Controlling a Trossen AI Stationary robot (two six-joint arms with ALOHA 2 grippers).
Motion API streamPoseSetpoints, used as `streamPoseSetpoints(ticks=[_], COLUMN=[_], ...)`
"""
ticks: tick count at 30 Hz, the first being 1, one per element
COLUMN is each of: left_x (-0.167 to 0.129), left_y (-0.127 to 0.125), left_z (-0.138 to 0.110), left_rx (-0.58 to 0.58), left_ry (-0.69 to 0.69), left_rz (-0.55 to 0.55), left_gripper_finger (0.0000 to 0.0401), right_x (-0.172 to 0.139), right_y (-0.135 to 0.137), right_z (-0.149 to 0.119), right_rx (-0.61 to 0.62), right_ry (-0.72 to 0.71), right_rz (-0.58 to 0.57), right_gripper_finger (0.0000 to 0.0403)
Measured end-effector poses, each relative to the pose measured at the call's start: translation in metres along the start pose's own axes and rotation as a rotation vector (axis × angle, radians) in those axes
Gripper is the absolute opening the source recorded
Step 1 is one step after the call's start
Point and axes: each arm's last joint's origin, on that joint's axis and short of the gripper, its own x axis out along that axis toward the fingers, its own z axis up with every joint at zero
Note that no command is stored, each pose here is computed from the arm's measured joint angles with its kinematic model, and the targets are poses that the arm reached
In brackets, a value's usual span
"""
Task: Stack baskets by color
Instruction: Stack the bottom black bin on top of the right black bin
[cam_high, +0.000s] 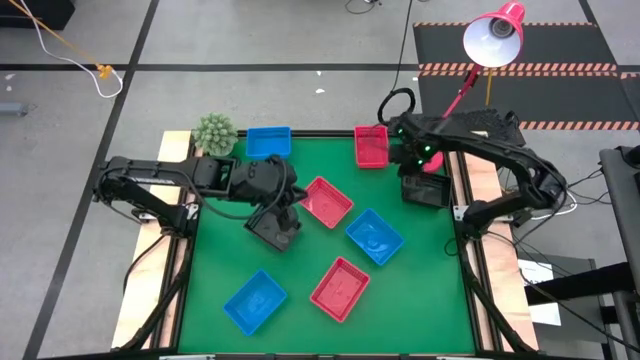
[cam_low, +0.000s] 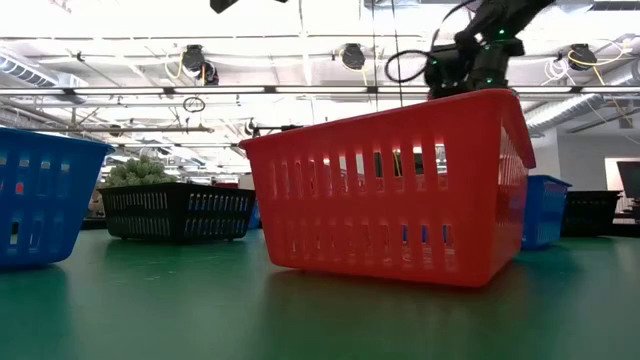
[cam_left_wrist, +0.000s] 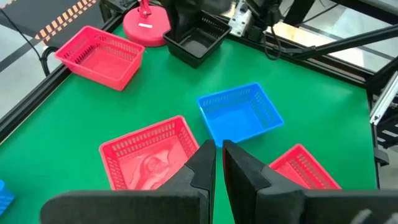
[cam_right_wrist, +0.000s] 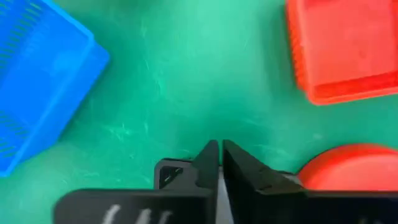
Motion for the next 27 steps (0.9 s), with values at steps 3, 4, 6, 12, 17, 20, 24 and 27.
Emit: streamPoseSetpoints(ticks=[3,4,6,12,17,20,24,27], left_x=[0.000,0.000,0.000,0.000,0.000,0.000,0.000,0.000], left_y=[0.002,0.002,0.002,0.001,0.001,0.001,0.001,0.001], left_z=[0.001,0.001,0.001,0.001,0.001,0.001,0.001,0.001], left_rx=[-0.005,-0.008,-0.008,-0.015,-0.014,-0.014,-0.015,-0.014], left_ry=[-0.001,-0.001,-0.001,-0.001,-0.001,-0.001,-0.001,-0.001], left_rz=[0.005,0.005,0.004,0.004,0.004,0.004,0.004,0.004], left_gripper_finger=[0.0031,0.0031,0.0031,0.0031,0.0031,0.0031,0.0031,0.0031], right_x=[0.013,0.017,0.025,0.039,0.045,0.052,0.055,0.054], right_y=[0.005,0.006,0.006,0.006,0.006,0.009,0.014,0.016], right_z=[0.006,0.008,0.010,0.012,0.008,-0.003,-0.013,-0.014], right_rx=[0.011,0.013,0.012,-0.001,0.005,0.036,0.057,0.058], right_ry=[0.061,0.076,0.105,0.159,0.187,0.244,0.316,0.329], right_rz=[-0.003,0.005,0.021,0.049,0.059,0.084,0.119,0.125], right_gripper_finger=[0.0005,0.0007,0.0008,0.0002,0.0001,0.0001,0.0001,0.0001])
